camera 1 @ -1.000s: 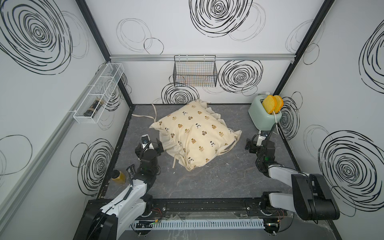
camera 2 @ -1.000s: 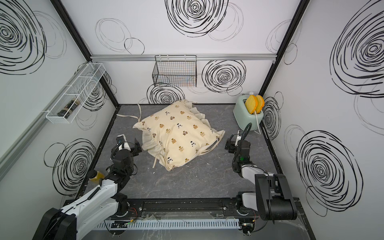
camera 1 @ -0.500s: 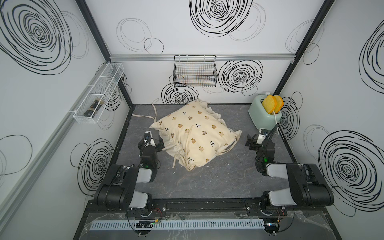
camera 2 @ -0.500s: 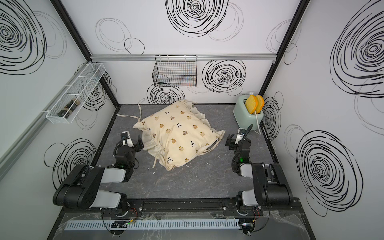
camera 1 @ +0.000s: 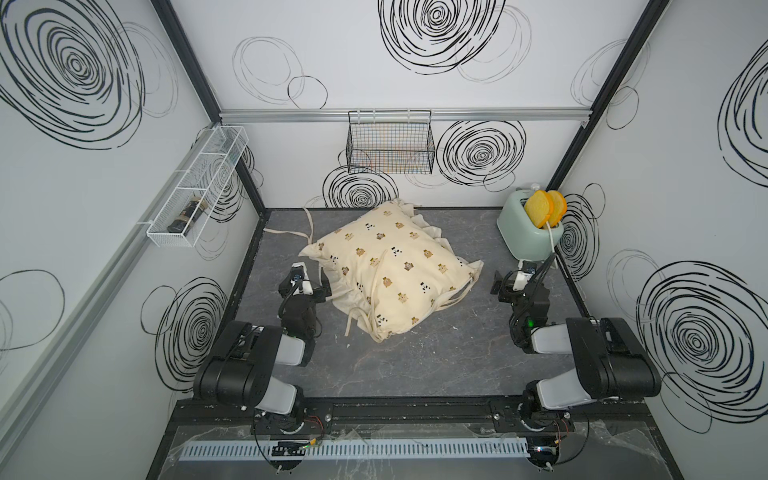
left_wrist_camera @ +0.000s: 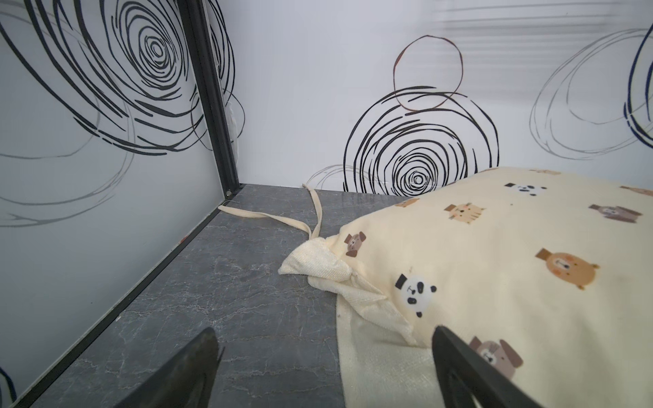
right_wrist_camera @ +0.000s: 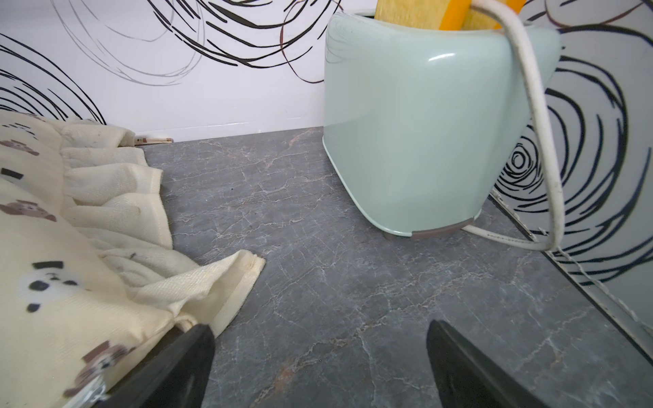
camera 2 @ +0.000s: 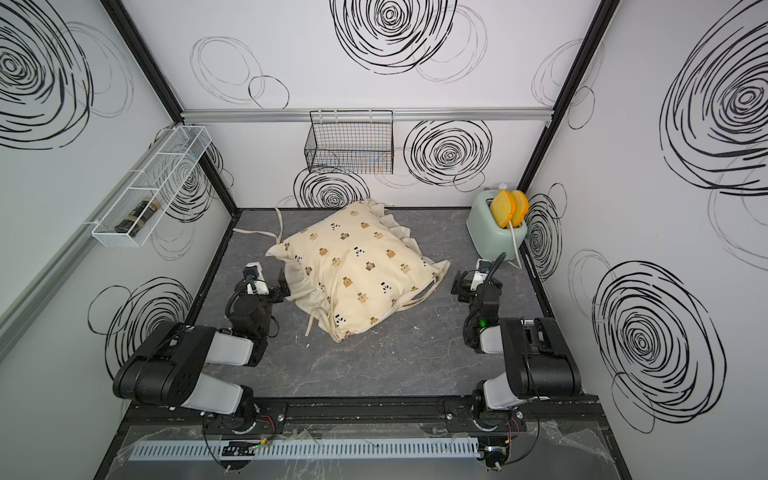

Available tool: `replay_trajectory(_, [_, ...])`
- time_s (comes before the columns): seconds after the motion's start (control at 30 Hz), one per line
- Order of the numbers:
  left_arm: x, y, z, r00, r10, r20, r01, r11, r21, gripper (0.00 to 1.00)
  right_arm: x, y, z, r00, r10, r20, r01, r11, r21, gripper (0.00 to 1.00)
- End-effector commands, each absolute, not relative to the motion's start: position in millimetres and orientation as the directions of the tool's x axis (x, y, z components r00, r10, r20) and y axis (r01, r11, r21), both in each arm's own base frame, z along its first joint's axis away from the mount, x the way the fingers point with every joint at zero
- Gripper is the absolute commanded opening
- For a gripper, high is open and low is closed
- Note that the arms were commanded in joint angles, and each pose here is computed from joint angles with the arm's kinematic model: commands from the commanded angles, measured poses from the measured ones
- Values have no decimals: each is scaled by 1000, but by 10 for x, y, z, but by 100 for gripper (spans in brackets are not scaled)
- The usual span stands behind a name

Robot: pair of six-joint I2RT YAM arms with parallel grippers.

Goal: Zip up pillowcases
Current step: Reset both arms

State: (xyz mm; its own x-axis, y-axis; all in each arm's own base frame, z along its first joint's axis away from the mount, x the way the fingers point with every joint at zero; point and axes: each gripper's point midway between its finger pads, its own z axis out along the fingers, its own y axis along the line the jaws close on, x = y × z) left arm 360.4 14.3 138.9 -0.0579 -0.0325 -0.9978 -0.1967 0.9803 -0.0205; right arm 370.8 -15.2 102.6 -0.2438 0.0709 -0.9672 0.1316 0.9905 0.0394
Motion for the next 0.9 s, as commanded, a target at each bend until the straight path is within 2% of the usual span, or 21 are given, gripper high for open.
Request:
replay_trajectory(0.0, [3597,142,1551,11,-24,-1000,-190,981,-25,96,3754,-162,1182,-188,73,-979,131,990,49,97])
replay_trajectory(0.87, [3591,143,1549,11,-23,-1000,-190,981,-25,96,3757,-152,1184,-188,73,-979,128,991,49,98])
